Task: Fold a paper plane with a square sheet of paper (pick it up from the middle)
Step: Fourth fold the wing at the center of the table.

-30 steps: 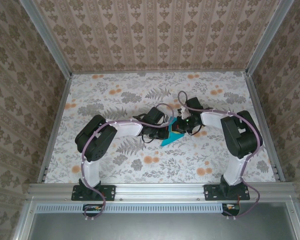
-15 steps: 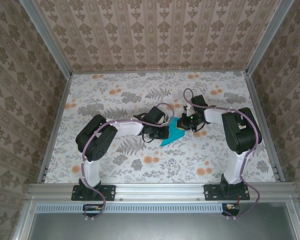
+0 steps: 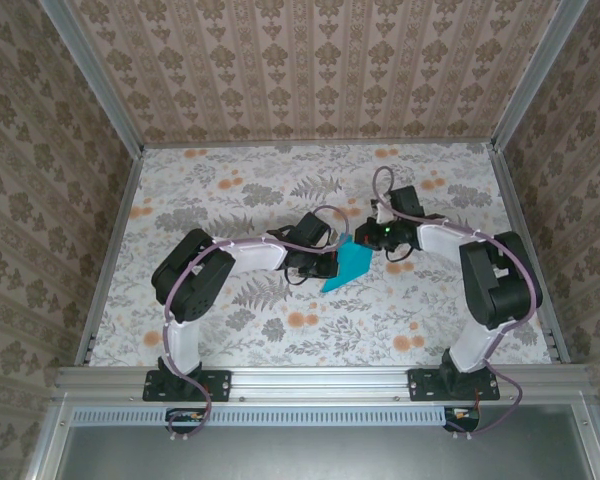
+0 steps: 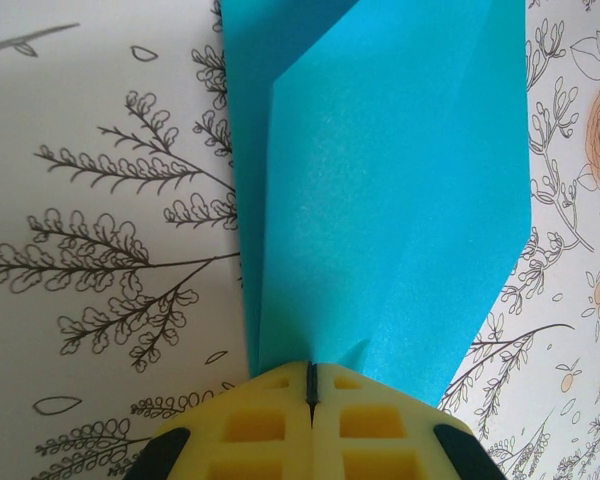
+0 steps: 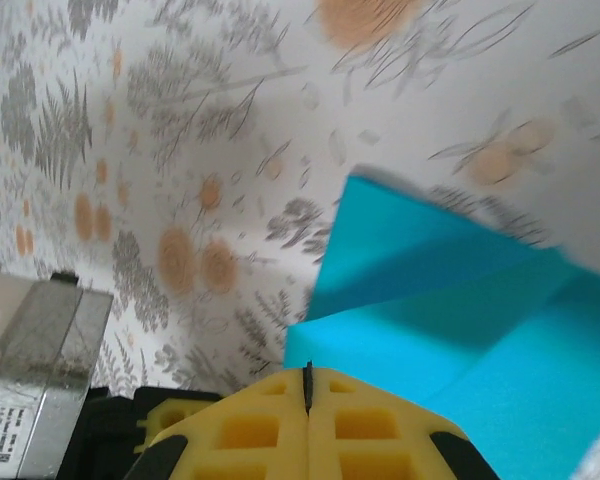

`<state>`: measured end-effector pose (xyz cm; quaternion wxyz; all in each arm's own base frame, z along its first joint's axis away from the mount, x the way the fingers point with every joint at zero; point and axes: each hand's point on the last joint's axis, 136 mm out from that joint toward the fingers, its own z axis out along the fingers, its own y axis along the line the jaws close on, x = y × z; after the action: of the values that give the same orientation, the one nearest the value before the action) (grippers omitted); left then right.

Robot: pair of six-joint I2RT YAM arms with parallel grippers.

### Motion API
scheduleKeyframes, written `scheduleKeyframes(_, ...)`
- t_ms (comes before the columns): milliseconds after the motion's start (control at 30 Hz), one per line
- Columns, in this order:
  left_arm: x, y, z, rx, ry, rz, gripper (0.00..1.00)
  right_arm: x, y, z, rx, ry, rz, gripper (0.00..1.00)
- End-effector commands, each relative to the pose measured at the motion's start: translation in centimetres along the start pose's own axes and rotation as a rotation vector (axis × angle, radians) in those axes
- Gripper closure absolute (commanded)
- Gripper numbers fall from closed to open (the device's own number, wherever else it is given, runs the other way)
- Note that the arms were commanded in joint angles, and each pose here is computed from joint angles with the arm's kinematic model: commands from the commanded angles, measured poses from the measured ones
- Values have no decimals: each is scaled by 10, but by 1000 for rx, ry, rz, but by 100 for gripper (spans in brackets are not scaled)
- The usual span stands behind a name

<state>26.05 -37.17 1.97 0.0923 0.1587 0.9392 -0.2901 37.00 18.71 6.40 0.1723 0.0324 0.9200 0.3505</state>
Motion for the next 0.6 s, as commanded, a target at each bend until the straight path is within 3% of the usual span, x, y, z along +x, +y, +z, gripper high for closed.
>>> scheduleKeyframes(0, 57, 54, 16, -191, 187, -60, 100, 25, 1, 20, -21, 78, 6, 100)
scheduleKeyframes(200, 60, 57, 16, -196, 194, -71, 100, 29, -17, 36, 16, 106, 31, 100)
scheduleKeyframes(567, 70, 61, 15, -201, 218, -79, 100, -8, -79, 31, 137, 28, 221, 100)
